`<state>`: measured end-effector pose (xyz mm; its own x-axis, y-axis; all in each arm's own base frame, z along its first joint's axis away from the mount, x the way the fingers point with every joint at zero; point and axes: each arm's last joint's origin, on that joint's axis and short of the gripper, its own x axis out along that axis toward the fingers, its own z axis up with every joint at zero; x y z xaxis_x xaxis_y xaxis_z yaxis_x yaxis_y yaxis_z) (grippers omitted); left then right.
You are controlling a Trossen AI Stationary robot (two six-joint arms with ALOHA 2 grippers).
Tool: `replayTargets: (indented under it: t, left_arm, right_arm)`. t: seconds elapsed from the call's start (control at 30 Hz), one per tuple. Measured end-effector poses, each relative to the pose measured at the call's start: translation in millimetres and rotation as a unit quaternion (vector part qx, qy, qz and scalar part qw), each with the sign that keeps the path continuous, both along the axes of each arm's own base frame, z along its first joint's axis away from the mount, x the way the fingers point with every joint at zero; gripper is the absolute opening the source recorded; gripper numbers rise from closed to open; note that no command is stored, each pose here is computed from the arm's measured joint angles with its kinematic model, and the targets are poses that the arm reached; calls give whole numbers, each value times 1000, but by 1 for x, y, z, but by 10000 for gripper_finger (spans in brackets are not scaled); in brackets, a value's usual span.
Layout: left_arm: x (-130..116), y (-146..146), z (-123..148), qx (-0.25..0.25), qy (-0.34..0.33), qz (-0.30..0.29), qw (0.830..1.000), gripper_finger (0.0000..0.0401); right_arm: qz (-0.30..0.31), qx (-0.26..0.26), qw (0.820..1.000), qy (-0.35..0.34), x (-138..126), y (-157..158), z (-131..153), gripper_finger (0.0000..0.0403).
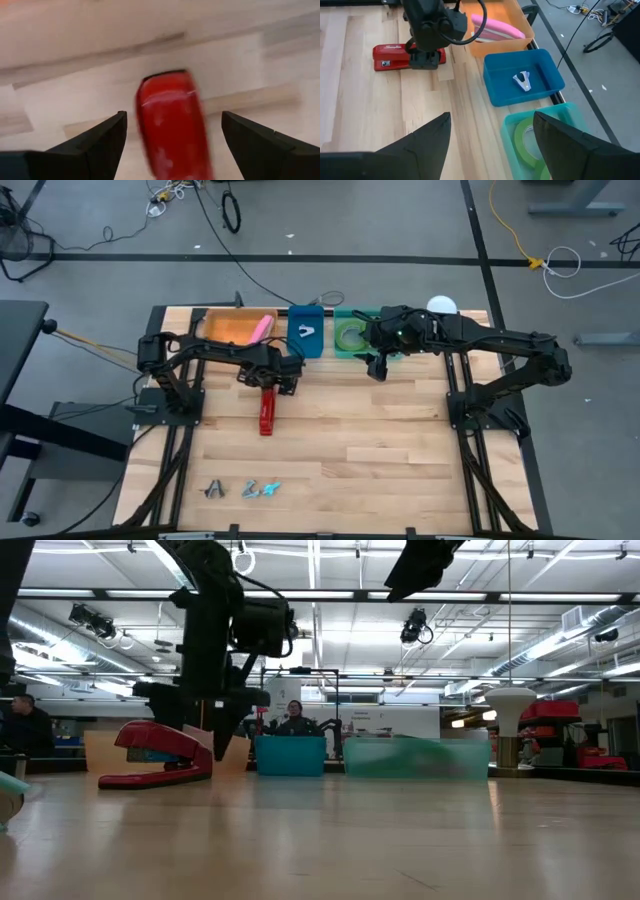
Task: Pick and place Stapler, Stapler remover, tape
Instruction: Put the red stapler into the orange bin
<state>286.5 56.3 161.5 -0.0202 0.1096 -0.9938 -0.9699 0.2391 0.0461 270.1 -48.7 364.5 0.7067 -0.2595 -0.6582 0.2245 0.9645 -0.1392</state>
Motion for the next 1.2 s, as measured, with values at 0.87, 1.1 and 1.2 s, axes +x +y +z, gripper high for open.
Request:
replayTargets:
  t: [0.87,1.1,1.2]
  left_arm:
    - [-1,3,-9,3,-20,-10,1000,215]
    - [-1,3,-9,0,-20,-13,1000,204]
    - [-2,2,-6,-1,-22,-15,1000,203]
  right_arm:
    - [0,-1,1000,-4,1,0,1,282]
    - [-1,0,1000,-7,1,0,1,282]
    - [-5,4,1000,-8,1,0,1,282]
